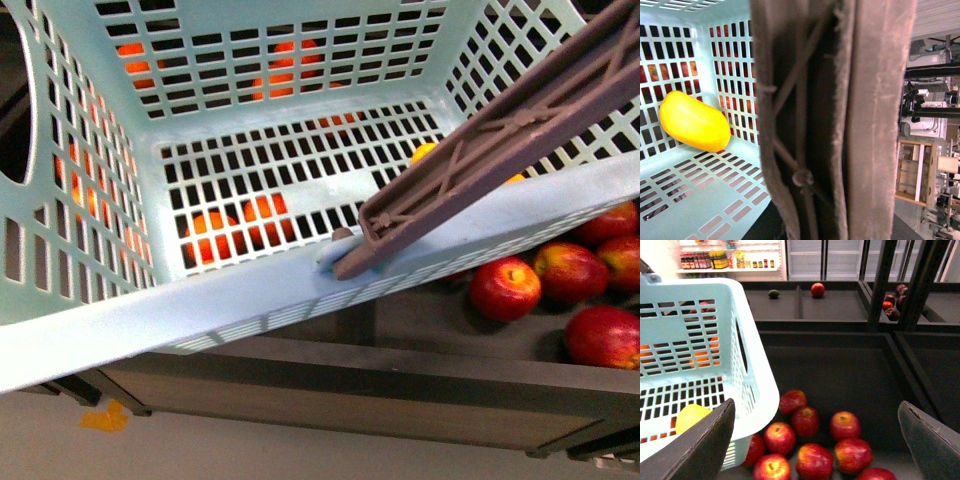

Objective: Pick mango and avocado into basket

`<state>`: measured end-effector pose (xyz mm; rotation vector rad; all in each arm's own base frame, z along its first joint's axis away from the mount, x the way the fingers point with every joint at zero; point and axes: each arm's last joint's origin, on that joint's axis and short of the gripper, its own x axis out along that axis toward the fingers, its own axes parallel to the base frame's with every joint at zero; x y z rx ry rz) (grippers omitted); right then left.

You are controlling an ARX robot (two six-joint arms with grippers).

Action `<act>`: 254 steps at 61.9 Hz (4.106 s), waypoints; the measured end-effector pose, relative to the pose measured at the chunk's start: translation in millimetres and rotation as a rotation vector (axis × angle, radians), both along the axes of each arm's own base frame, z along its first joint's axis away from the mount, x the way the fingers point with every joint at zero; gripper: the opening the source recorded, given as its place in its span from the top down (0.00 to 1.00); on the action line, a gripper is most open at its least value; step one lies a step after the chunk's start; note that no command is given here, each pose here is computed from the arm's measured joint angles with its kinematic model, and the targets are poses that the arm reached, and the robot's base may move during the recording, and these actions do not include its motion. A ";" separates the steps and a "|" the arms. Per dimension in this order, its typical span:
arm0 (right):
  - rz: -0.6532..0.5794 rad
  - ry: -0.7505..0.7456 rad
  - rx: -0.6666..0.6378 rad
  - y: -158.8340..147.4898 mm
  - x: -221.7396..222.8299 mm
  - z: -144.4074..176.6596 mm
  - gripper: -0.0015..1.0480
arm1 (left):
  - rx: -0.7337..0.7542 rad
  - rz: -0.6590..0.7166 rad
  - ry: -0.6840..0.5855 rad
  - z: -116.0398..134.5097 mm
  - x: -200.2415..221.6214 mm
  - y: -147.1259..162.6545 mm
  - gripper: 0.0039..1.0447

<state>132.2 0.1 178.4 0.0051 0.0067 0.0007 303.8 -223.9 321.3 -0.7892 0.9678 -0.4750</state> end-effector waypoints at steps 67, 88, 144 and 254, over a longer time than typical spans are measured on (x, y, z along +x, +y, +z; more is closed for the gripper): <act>-0.002 0.001 0.000 0.0 0.0 -0.2 0.08 | -0.001 -0.002 0.000 0.2 -0.4 -0.3 0.86; 0.000 0.002 0.000 0.0 -0.1 -0.5 0.08 | -0.001 0.000 0.001 0.2 -0.4 -0.2 0.86; 0.003 0.003 0.000 0.0 0.0 -0.7 0.08 | 0.020 0.027 -0.019 0.2 3.2 4.7 0.86; -0.008 0.993 -0.068 -138.0 208.1 -212.4 0.08 | -0.002 -0.002 0.001 0.4 -0.3 0.1 0.86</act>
